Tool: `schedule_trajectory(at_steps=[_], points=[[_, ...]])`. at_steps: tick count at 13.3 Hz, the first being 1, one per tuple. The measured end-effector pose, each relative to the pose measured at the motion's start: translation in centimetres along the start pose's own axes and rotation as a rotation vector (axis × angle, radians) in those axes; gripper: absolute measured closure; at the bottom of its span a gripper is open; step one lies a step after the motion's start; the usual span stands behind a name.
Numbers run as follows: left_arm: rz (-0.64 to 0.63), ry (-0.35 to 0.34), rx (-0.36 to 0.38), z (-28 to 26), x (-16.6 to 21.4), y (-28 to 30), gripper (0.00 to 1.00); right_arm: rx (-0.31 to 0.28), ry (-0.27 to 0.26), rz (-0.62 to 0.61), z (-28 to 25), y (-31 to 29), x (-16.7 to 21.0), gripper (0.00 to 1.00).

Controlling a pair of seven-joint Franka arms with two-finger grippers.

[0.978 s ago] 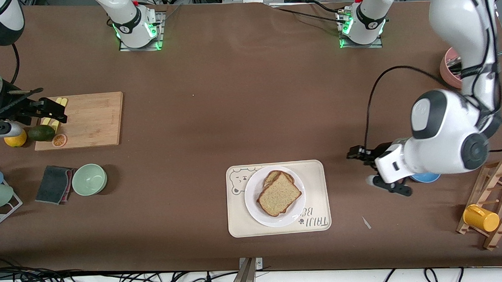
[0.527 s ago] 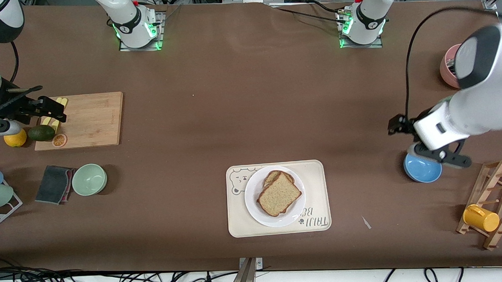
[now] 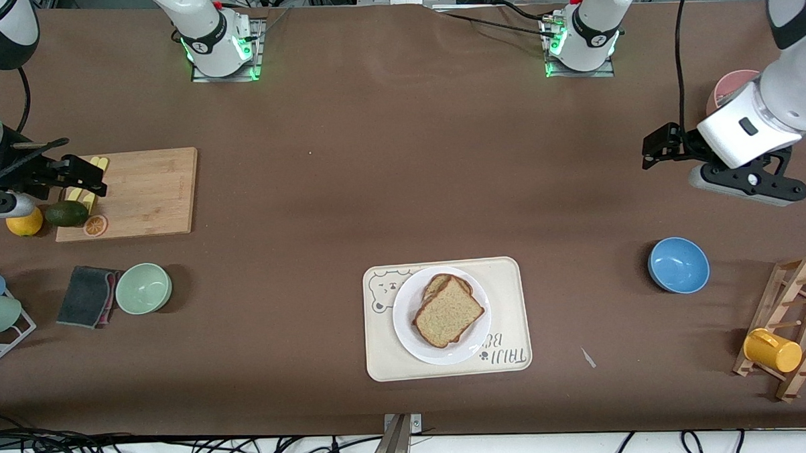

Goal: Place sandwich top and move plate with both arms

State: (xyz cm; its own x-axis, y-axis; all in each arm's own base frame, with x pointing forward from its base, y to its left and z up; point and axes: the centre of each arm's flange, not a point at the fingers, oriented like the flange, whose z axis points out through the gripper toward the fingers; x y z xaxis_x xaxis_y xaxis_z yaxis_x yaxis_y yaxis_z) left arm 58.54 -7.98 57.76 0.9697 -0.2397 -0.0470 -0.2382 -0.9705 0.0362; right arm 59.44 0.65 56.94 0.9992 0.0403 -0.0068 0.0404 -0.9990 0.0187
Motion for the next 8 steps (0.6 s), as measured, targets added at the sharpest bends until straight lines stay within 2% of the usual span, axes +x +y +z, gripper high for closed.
schedule_trajectory(at_steps=[4, 8], points=[[-0.052, 0.023, 0.013, 0.8, -3.2, -1.6, 0.00, 0.000, 0.003, -0.001, 0.0, 0.0, 0.0, 0.00], [-0.113, 0.012, 0.012, 1.2, -3.8, -1.9, 0.00, 0.000, 0.004, -0.001, -0.1, 0.0, 0.0, 0.00]])
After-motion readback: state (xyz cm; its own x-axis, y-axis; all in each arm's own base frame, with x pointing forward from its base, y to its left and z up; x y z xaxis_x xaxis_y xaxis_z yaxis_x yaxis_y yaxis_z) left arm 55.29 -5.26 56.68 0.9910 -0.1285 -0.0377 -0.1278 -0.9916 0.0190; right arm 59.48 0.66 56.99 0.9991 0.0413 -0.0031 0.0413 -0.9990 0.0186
